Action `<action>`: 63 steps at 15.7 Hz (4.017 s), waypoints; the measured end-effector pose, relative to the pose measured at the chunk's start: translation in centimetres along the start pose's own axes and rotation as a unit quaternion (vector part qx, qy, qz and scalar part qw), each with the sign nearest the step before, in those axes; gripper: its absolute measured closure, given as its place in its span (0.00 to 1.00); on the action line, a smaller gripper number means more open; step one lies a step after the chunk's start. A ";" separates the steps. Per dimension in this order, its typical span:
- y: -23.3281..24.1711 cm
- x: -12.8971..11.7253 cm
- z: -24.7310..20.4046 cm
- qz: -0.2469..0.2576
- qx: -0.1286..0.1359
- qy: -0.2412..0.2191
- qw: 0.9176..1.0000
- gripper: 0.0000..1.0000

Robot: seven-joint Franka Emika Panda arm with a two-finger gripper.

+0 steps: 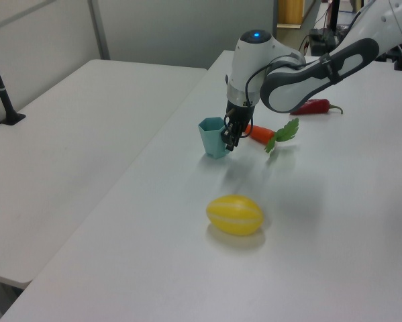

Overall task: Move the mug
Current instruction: 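Lift the teal mug and carry it past the carrot leaves, then lower the mug onto the table beyond the carrot and release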

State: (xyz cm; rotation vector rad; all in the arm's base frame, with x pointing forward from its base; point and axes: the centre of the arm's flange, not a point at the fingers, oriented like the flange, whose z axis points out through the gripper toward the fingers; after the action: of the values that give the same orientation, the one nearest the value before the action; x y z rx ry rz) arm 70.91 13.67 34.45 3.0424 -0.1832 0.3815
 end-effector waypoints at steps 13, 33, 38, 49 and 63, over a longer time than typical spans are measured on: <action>6.5 1.9 -15.3 0.051 0.010 0.034 0.998 0.77; 15.8 -17.1 -13.8 -0.161 0.046 -0.225 0.960 0.77; 17.4 -18.4 -11.4 -0.164 0.050 -0.202 0.964 0.77; 17.9 -20.6 -6.7 -0.162 0.047 -0.108 0.980 0.77; 17.7 -21.5 -4.4 -0.160 0.046 -0.099 0.981 0.51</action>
State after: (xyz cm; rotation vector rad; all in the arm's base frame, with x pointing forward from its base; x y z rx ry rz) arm 46.88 -1.10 34.31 3.1186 0.3217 0.0667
